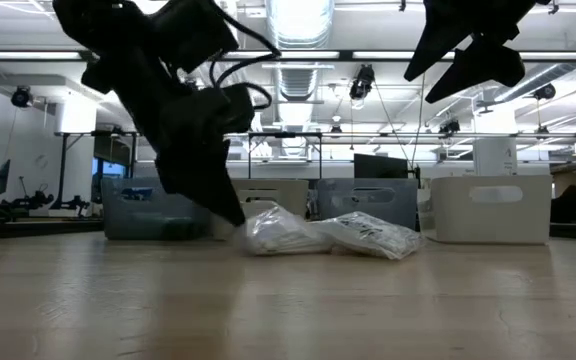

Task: Pick & Place Travel size toiletries
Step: Put the white cotton pack into the gray bin

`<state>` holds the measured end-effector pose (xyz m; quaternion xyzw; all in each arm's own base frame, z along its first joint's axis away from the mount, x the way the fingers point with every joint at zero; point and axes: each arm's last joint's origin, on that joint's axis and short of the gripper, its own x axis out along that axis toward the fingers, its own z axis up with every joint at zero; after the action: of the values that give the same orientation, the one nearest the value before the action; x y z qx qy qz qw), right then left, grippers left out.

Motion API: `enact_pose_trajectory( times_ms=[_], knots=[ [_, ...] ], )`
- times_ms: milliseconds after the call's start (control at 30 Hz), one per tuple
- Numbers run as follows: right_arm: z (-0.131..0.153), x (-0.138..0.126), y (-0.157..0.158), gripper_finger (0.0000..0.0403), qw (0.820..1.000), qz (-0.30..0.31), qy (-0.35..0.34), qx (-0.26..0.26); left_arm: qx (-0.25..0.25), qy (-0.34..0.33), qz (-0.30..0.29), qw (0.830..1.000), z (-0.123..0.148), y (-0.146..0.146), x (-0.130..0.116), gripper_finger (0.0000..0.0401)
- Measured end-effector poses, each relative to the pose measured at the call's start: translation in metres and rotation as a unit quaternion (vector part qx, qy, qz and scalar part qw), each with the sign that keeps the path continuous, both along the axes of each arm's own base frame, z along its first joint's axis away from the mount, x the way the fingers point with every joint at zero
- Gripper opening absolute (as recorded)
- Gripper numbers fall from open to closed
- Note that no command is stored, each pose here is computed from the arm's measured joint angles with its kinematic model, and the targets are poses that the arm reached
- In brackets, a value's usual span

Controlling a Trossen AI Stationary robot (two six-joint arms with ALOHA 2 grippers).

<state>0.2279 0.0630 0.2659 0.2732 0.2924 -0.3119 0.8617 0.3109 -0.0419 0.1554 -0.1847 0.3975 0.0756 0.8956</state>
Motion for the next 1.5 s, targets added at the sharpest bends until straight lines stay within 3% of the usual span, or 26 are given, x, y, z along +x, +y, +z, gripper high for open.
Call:
enact_pose_trajectory(
  times_ms=[200, 433, 600, 733, 933, 1067, 1267, 1333, 1500],
  knots=[
    [0.000, 0.000, 0.000, 0.0242, 1.000, 0.000, 0.000, 0.000, 0.012, -0.019, -0.008, 1.000, 0.024, -0.013, 0.003, 0.0004],
    [0.000, 0.000, 0.000, 0.0244, 1.000, 0.001, 0.000, 0.000, 0.098, -0.046, 0.054, 0.993, 0.071, -0.013, -0.007, 0.0002],
    [0.000, 0.000, 0.000, 0.0256, 1.000, 0.003, 0.002, -0.002, 0.185, -0.123, 0.152, 0.963, 0.122, 0.003, -0.020, 0.0002],
    [0.000, 0.000, 0.000, 0.0264, 1.000, 0.003, 0.002, -0.003, 0.230, -0.127, 0.237, 0.935, 0.144, 0.032, -0.032, 0.0001],
    [0.000, 0.000, 0.000, 0.0273, 1.000, 0.001, 0.001, -0.006, 0.181, -0.077, 0.316, 0.928, 0.123, 0.084, -0.034, 0.0001],
    [0.000, 0.000, -0.001, 0.0277, 1.000, -0.009, -0.004, -0.008, 0.111, -0.030, 0.318, 0.941, 0.091, 0.102, -0.020, 0.0013],
    [0.000, 0.000, 0.000, 0.0265, 1.000, -0.013, -0.007, -0.005, 0.073, 0.021, 0.308, 0.948, 0.056, 0.101, -0.004, 0.0090],
    [0.000, 0.000, 0.000, 0.0258, 1.000, -0.016, -0.009, -0.002, 0.048, 0.028, 0.312, 0.949, 0.054, 0.098, -0.003, 0.0120],
    [0.000, 0.000, 0.000, 0.0245, 1.000, -0.019, -0.011, 0.002, 0.042, 0.026, 0.305, 0.951, 0.066, 0.088, -0.011, 0.0187]
  ],
)
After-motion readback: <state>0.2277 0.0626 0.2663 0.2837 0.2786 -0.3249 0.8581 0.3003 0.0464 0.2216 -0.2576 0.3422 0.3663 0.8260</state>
